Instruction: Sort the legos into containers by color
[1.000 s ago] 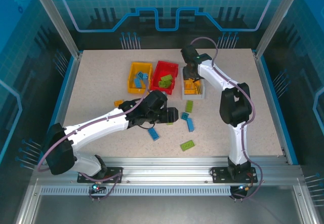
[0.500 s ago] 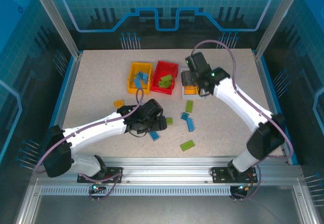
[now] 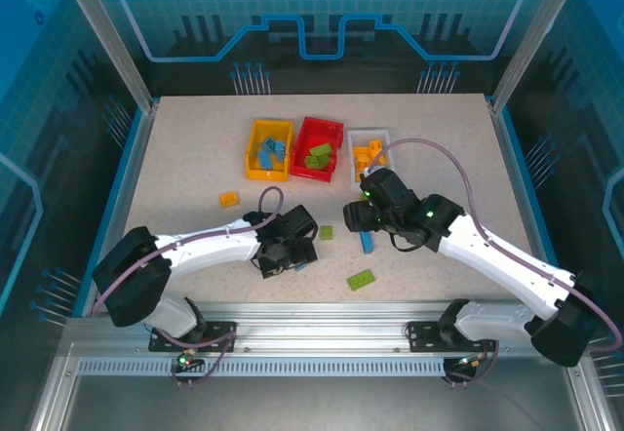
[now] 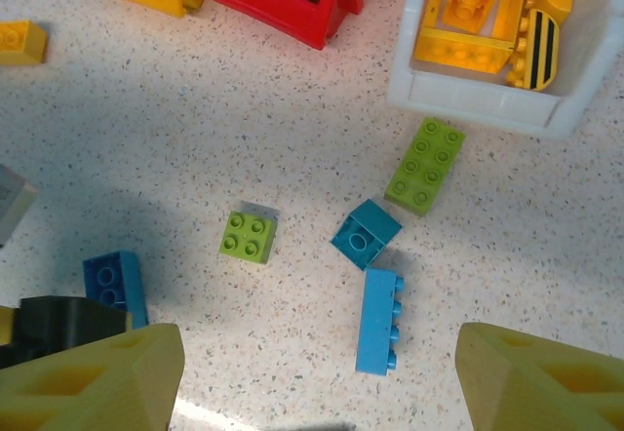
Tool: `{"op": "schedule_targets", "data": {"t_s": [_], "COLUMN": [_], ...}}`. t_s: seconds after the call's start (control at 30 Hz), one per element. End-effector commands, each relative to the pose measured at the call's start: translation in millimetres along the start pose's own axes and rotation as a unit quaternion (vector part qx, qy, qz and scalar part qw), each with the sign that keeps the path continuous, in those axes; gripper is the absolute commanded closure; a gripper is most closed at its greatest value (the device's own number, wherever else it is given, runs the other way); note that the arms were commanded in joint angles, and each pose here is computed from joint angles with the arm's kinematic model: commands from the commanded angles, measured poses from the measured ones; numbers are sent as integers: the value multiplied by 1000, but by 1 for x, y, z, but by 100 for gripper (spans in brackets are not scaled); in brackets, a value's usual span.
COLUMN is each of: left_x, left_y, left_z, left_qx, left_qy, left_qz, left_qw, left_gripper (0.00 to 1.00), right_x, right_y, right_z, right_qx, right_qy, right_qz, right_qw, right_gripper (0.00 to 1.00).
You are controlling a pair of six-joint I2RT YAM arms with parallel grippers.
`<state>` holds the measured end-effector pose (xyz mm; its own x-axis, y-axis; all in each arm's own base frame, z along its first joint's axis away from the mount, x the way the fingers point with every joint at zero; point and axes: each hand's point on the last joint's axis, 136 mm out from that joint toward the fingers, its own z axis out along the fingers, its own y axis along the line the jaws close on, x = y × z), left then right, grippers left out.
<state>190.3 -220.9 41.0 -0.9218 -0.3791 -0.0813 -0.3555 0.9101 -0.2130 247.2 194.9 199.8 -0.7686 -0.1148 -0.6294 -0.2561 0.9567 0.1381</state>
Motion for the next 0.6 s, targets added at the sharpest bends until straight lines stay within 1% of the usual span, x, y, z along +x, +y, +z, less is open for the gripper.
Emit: {"op": "schedule_targets", "data": {"t_s": [0.0,0.1,0.17,0.27,0.4,0.47,0.57], "left_x": [1,-1,-2,-5,-3,-3,-3], "left_y": [10,18,26,31,24,24,18], "left_z": [5,4,2,0,6,9,10], "left_qx": [-11,-9,-12,-11,-13,-23,-11], "left_qy": [1,-15,-18,-24,-10,-8,-9], "left_qz": [-32,-56,-68,-63,-50,-46,-46], "left_qw": [999,998,997,998,999,999,999], "left_gripper": [13,14,14,15,16,17,18], "right_x": [4,-1,-1,6,6,5,3], "right_y": [-2,0,-4,-14,-20,-19,-15], "right_z": [-15,-23,-25,-21,-19,-21,-24], "right_qx": [-5,-18,-10,2,-1,-5,-16], "right_qy": [-2,-11,-9,1,-3,-9,-17], "right_qz": [36,53,56,59,72,75,74], "right_qw": [999,998,998,998,997,997,997], "right_gripper": [25,24,24,24,24,24,25]}}
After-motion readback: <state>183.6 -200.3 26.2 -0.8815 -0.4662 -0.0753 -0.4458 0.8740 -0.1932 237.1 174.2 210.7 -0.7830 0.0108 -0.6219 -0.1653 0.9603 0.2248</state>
